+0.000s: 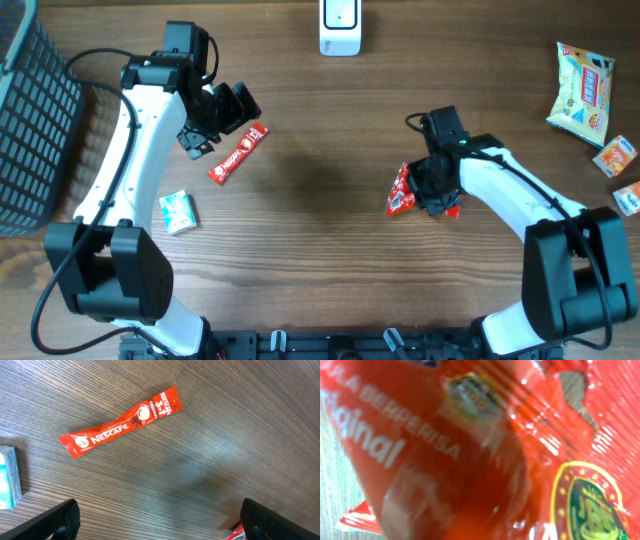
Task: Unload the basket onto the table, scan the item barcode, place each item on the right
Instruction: 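Reach the right gripper to the red Hacks bag and grasp it, then carry the Hacks bag to the right table edge and release, then reach the left gripper to the red Nescafe stick and grasp it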
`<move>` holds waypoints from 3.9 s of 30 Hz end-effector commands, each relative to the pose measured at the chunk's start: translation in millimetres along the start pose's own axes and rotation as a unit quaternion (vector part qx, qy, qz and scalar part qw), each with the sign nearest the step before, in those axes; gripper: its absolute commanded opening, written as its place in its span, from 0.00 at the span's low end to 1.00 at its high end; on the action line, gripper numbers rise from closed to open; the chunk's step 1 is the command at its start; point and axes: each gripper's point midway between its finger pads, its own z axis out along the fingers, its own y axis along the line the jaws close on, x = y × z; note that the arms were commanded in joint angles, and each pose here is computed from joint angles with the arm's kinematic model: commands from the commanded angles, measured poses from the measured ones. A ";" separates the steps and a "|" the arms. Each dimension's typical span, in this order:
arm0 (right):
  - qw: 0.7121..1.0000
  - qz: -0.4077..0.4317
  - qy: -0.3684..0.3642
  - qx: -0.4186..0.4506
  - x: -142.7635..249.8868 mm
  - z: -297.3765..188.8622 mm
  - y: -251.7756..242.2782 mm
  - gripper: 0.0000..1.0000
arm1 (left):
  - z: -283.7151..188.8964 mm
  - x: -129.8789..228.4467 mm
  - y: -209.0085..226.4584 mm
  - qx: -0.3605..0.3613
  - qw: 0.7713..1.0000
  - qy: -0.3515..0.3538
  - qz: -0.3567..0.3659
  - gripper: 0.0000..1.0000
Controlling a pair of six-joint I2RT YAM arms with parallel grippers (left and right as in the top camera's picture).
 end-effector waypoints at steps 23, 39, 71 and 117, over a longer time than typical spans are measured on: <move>0.951 0.039 -0.272 -0.139 -286.8 -146.7 -21.0 0.04 | -5.5 -1.8 1.9 -0.002 1.000 -0.009 0.010 1.00; 0.935 0.117 -0.318 -0.099 -355.4 -121.3 -73.2 0.23 | -5.5 0.0 4.1 -0.007 1.000 -0.006 0.010 1.00; 0.866 -0.290 -0.140 -0.383 -175.0 -234.6 84.0 1.00 | 30.1 -14.3 71.0 -0.130 0.968 -0.015 0.216 1.00; 0.844 -0.420 -0.120 -0.312 -83.5 -199.0 123.6 1.00 | 125.0 5.1 74.9 -0.182 0.909 -0.094 0.364 0.58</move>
